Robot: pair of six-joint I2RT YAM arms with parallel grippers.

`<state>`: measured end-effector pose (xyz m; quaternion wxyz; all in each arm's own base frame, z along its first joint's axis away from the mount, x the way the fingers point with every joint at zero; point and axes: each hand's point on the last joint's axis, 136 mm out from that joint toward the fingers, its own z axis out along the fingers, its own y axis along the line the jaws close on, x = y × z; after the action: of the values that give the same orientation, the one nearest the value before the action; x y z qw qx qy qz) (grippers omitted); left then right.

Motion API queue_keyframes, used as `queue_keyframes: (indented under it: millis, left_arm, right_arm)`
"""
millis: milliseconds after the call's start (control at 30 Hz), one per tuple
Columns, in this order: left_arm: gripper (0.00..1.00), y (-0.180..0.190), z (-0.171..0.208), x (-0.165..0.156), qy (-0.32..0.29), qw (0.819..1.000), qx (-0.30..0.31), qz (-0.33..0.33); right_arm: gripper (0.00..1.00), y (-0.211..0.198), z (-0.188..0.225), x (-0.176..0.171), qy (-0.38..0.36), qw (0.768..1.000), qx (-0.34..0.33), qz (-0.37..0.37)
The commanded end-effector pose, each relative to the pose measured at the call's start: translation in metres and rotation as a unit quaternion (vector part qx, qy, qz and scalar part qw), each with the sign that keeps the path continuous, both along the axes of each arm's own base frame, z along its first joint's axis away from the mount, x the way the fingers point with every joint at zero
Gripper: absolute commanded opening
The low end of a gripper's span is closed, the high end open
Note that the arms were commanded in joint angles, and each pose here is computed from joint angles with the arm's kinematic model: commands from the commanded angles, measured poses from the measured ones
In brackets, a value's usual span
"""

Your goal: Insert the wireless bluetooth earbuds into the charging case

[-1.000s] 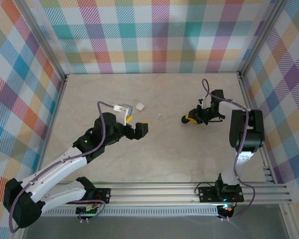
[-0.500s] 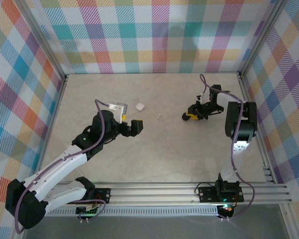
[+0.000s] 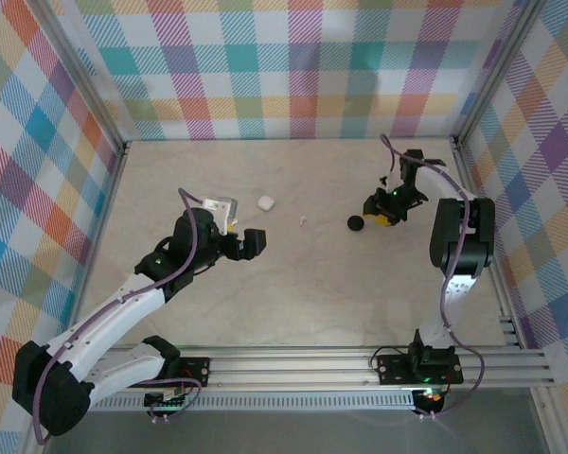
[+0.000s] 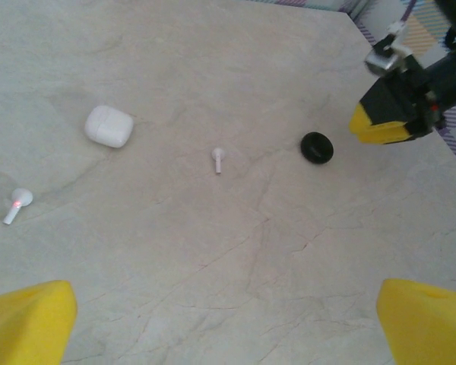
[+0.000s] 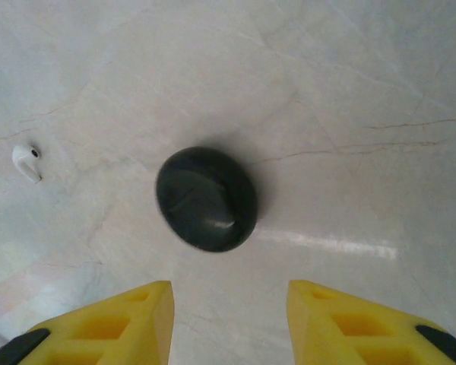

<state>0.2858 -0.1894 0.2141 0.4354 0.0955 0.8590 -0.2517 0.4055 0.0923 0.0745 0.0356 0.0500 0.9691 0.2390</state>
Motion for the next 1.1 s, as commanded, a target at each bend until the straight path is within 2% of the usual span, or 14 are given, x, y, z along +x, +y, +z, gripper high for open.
queue_keyframes:
  millis: [0,133,333,467,633,800,833,1067]
  left_arm:
    - [1.00,0.016,-0.004,-0.004,0.008,1.000,0.009,0.026]
    - [1.00,0.028,-0.010,-0.008,0.016,0.999,0.010,0.042]
    - [1.00,0.050,-0.025,-0.017,0.037,0.996,0.010,0.075]
    - [1.00,0.057,-0.028,-0.022,0.042,0.995,-0.004,0.089]
    - [1.00,0.063,-0.038,-0.028,0.047,0.994,-0.006,0.094]
    - [1.00,0.066,-0.045,-0.031,0.057,0.994,-0.003,0.094]
    - [1.00,0.067,-0.046,-0.032,0.058,0.994,-0.002,0.095]
    - [1.00,0.072,-0.051,-0.035,0.059,0.993,0.001,0.102]
  right_arm:
    - [0.43,0.032,0.036,0.006,-0.059,0.996,-0.052,0.052]
    - [0.50,0.096,0.045,0.024,-0.113,0.982,-0.080,0.130]
    - [0.60,0.204,0.042,0.055,-0.176,0.954,-0.070,0.232]
    - [0.66,0.249,0.034,0.072,-0.212,0.932,-0.068,0.286]
    - [0.78,0.274,0.022,0.091,-0.266,0.909,-0.061,0.315]
    - [0.84,0.286,0.004,0.104,-0.292,0.902,-0.063,0.311]
    - [0.85,0.288,0.000,0.105,-0.299,0.895,-0.066,0.324]
    - [0.86,0.293,-0.032,0.089,-0.267,0.889,-0.078,0.363]
